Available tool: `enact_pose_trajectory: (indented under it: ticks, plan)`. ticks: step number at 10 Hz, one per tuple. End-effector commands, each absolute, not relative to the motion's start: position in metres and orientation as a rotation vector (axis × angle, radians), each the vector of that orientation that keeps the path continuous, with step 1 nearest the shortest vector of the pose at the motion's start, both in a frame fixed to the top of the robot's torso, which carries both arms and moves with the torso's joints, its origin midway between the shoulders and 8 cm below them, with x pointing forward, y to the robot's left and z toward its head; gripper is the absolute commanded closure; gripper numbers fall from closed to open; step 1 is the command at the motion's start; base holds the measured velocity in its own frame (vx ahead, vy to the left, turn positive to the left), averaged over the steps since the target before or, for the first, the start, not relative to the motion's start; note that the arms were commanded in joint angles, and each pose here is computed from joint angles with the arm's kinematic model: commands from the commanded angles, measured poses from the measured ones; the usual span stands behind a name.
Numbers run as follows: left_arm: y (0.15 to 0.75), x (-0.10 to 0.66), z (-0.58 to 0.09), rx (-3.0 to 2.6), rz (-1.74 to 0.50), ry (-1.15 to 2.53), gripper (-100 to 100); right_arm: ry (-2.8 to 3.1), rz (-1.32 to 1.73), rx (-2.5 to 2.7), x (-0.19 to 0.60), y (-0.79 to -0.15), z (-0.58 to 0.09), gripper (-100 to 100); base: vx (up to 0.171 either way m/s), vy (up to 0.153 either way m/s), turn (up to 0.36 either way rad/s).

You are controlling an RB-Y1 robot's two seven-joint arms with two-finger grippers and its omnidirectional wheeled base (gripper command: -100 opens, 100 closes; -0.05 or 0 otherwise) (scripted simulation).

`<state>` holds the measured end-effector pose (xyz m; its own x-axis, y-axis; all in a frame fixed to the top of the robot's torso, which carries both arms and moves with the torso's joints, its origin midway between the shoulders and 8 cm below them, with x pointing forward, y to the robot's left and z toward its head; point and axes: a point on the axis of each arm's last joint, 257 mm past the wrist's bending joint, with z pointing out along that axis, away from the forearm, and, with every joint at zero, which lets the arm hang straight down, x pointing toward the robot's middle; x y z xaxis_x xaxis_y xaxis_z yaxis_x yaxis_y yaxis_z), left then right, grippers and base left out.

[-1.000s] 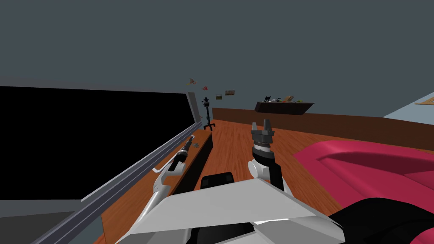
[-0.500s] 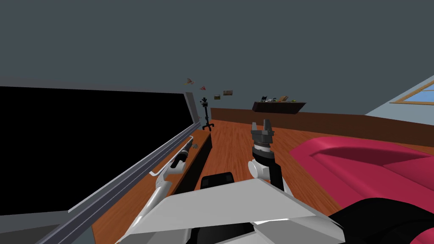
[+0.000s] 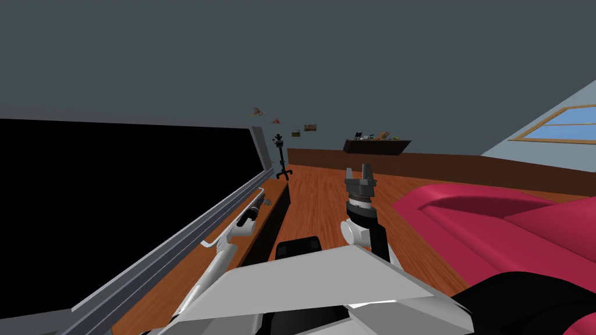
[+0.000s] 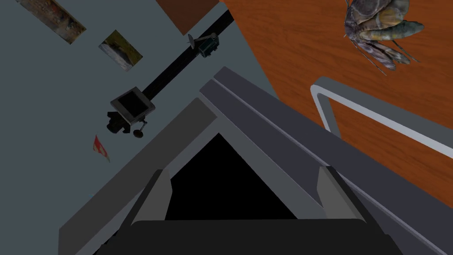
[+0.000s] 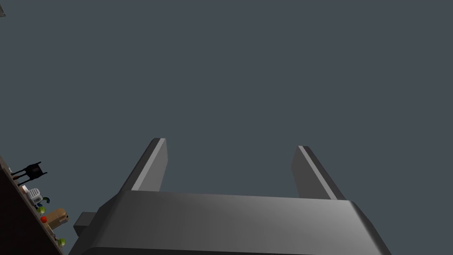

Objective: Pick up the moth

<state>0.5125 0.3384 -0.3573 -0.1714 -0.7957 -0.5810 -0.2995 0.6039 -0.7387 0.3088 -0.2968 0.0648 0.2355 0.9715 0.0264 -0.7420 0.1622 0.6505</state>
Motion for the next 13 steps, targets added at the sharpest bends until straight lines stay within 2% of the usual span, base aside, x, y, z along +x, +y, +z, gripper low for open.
enact_pose_trajectory:
  ticks: [1, 13]
  plan:
    - [0.342, 0.515, -0.372, -0.933, -0.544, 1.783, -100, 0.45, 1.283, 0.616, 0.309, -0.297, 0.065, 0, 0.019, 0.039, -0.089]
    - [0.369, 0.486, -0.474, -1.194, -0.359, 2.028, -100, 0.45, 1.282, 0.616, 0.309, -0.297, 0.065, 0, 0.025, 0.043, -0.076]
